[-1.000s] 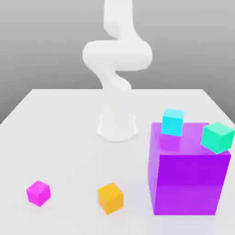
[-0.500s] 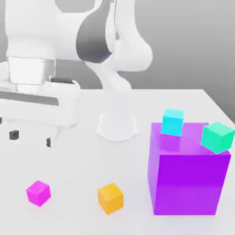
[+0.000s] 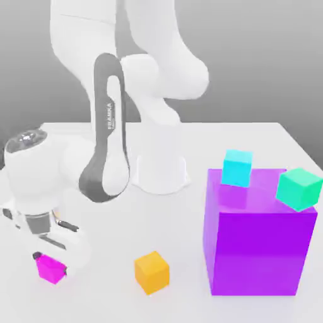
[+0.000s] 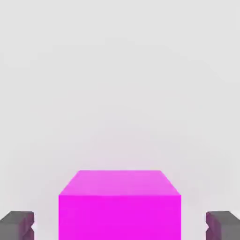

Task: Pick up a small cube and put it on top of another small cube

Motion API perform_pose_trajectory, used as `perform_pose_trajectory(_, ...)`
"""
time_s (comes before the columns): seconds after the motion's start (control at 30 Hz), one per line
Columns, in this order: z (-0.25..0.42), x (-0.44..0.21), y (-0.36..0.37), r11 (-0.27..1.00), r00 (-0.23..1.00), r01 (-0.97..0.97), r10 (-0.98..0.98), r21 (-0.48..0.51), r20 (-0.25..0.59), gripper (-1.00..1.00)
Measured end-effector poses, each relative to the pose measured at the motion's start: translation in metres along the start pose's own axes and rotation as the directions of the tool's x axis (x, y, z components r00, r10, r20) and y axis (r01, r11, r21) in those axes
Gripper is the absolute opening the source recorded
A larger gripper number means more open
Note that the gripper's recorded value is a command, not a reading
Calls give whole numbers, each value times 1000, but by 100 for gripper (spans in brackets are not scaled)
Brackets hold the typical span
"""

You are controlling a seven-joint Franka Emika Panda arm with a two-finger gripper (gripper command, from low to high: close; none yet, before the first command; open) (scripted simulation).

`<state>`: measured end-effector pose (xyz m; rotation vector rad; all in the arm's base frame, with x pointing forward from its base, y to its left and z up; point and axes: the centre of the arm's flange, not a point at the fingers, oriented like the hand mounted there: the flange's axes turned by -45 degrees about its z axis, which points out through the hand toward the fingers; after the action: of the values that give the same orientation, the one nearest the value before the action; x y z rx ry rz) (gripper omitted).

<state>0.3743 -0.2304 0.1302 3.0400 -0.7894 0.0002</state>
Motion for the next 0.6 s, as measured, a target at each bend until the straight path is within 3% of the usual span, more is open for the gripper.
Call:
perform_pose_trajectory(0.13,1,0,0,1000,1000,0,0,0,1,-100)
perform_pose_trajectory(0.33,-60,0,-6,1000,1000,13,-13,4,0,-100)
perform_pose_trajectory(0.6,-160,-27,-155,940,941,338,-338,45,-3,-100)
